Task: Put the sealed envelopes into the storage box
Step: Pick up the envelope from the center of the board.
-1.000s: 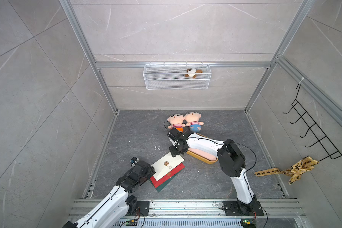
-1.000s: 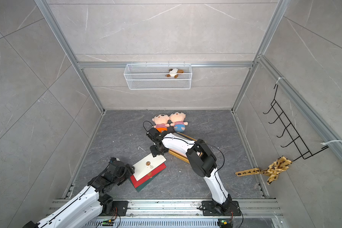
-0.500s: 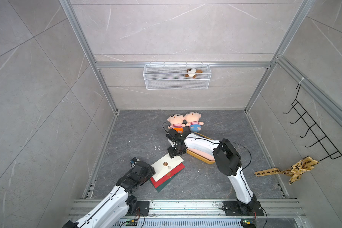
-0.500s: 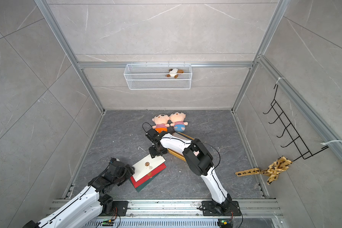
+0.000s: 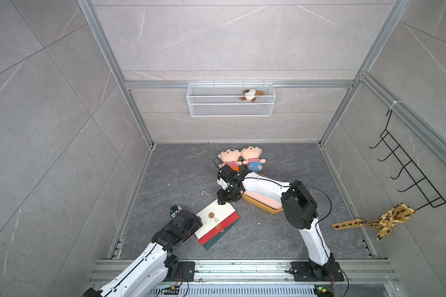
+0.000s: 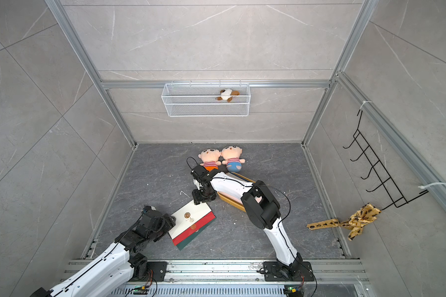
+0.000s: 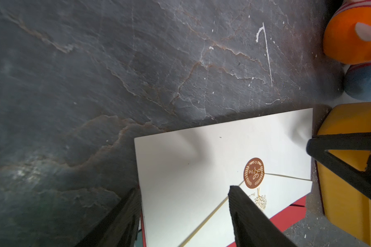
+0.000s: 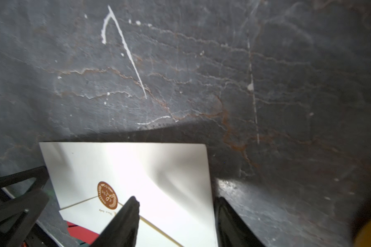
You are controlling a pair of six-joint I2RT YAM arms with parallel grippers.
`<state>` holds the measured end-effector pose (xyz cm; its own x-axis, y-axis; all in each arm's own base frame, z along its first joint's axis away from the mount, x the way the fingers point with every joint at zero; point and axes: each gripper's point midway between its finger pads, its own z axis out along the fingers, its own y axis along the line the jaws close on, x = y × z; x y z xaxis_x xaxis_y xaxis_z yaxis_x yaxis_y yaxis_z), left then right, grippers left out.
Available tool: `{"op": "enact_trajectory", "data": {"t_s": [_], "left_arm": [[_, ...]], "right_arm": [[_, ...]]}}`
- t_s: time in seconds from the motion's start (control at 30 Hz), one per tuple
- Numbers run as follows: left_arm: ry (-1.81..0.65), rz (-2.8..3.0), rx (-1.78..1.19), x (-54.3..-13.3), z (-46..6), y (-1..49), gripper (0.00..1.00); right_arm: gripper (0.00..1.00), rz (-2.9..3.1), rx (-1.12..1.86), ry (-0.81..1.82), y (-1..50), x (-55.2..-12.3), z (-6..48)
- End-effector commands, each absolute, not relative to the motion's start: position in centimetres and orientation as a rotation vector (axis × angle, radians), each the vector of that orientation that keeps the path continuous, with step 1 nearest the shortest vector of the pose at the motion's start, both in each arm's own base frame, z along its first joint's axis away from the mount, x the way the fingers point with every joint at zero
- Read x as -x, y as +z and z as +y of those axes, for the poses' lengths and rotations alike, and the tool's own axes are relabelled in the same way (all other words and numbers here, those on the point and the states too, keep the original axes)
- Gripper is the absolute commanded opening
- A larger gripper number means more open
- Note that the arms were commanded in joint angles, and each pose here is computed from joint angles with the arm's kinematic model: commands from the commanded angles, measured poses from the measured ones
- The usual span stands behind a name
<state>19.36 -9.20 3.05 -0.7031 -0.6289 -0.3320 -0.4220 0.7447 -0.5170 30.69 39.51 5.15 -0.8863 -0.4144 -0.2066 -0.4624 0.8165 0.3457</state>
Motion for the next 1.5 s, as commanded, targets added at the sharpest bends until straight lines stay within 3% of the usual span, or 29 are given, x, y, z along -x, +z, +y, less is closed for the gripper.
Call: {"op": "enact_trajectory", "data": {"t_s": [0.0, 0.17, 0.43, 0.9, 1.27, 1.47], "left_arm": [[-0.57, 2.462, 0.808, -19.0, -9.3, 2.6, 0.69], [-0.563, 2.461, 0.81, -19.0, -9.2, 2.6, 0.68], [-0.617, 2.404, 0.784, -19.9, -9.7, 4.5, 0.57], [-0.668, 2.326, 0.745, -20.7, -10.0, 7.2, 0.55], [-0.839, 2.16, 0.714, -22.2, -11.1, 11.1, 0.36], [-0.843, 2.175, 0.701, -22.3, -11.4, 10.8, 0.29]], "right_arm": [[0.59, 2.806, 0.731, 0.777, 9.0, -29.4, 41.6], [0.59, 2.812, 0.745, 0.742, 8.8, -29.5, 41.2], [0.59, 2.83, 0.753, 0.716, 7.5, -29.5, 41.1], [0.59, 2.874, 0.759, 0.688, 5.1, -29.4, 41.0], [0.58, 2.865, 0.752, 0.706, 5.5, -29.6, 40.8], [0.58, 2.86, 0.73, 0.735, 5.8, -29.8, 40.8]]}}
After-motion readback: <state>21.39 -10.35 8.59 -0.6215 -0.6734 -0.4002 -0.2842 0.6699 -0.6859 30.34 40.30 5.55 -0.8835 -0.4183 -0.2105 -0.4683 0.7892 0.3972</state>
